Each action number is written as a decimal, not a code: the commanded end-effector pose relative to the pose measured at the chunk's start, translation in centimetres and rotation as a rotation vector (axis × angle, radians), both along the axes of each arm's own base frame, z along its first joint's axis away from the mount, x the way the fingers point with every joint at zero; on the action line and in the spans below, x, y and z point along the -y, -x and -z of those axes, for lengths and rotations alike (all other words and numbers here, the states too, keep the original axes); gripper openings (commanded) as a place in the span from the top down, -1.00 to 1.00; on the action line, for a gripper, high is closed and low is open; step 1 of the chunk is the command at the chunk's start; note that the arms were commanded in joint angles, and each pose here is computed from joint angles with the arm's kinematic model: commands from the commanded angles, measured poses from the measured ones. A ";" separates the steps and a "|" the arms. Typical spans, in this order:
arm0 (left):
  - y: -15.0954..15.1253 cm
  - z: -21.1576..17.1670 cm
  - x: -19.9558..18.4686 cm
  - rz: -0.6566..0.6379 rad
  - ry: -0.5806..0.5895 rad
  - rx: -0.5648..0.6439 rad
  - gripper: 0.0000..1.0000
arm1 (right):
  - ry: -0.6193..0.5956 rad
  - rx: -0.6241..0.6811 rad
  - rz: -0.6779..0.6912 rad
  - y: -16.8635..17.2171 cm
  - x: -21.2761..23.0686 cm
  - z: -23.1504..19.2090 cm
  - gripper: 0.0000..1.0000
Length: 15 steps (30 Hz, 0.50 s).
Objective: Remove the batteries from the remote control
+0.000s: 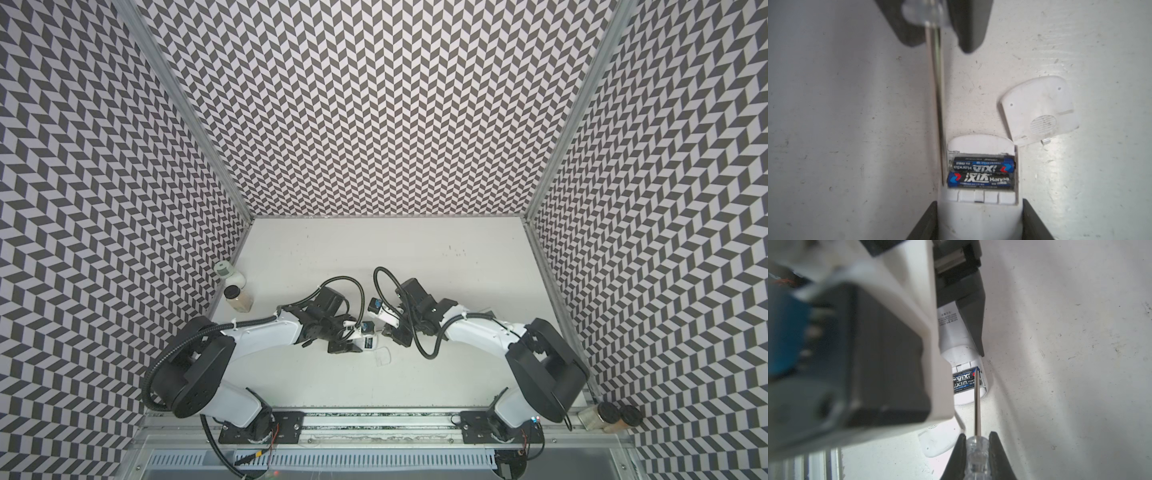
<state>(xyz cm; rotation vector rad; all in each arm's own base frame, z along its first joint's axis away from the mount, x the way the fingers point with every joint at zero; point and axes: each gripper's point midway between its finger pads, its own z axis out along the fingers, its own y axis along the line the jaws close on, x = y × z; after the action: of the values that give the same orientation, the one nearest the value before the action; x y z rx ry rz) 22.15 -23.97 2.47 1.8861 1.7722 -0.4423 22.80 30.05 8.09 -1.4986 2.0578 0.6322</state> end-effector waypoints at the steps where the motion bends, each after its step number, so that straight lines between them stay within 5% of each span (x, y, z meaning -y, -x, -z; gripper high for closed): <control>1: 1.3 0.0 0.4 0.038 0.003 -0.031 0.29 | -0.005 0.003 -0.014 -0.6 -0.7 -0.2 1.00; 15: 1.4 0.0 0.3 0.039 0.002 -0.030 0.29 | 0.044 -0.003 0.022 -1.2 -0.3 1.0 1.00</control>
<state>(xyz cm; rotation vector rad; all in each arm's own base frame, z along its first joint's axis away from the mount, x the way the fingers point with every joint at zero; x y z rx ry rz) 22.15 -23.96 2.46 1.8836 1.7766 -0.4425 22.97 30.14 7.24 -1.5107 2.0973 0.6286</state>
